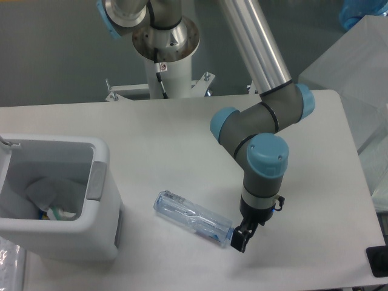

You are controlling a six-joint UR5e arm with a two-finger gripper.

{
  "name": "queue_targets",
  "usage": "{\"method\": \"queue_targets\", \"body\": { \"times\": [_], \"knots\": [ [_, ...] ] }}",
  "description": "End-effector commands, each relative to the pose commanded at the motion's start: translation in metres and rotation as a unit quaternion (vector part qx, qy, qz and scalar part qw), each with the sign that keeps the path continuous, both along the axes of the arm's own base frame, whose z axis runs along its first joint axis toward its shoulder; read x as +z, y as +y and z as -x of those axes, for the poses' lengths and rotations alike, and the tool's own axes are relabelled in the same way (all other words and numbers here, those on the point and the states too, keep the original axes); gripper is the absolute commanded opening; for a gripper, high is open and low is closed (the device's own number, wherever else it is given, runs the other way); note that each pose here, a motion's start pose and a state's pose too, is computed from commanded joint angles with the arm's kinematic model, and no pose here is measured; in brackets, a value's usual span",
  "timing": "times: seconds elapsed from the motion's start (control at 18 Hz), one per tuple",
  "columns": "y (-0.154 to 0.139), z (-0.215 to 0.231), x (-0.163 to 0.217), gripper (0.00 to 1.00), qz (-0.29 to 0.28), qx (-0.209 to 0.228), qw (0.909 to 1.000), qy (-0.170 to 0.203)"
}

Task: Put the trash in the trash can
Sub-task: 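Move the gripper to the cap end of the plastic bottle, then lower the gripper around the bottle and close on it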

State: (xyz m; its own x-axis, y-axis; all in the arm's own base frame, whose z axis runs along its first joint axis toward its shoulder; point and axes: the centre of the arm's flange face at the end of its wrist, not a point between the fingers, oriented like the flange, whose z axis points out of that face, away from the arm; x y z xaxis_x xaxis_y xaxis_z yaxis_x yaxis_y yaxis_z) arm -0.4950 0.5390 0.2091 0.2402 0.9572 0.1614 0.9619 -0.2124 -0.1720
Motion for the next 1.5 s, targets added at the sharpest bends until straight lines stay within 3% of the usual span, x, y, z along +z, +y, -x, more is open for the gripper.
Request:
{"method": "queue_targets", "body": {
  "times": [0.83, 1.06, 1.5],
  "knots": [
    [0.012, -0.006, -0.020, 0.93, 0.006, 0.005, 0.9999, -0.009],
    [0.011, -0.006, -0.020, 0.83, 0.006, 0.005, 0.9999, -0.009],
    [0.009, -0.011, -0.022, 0.75, 0.009, 0.003, 0.9999, -0.013]
  ]
}}
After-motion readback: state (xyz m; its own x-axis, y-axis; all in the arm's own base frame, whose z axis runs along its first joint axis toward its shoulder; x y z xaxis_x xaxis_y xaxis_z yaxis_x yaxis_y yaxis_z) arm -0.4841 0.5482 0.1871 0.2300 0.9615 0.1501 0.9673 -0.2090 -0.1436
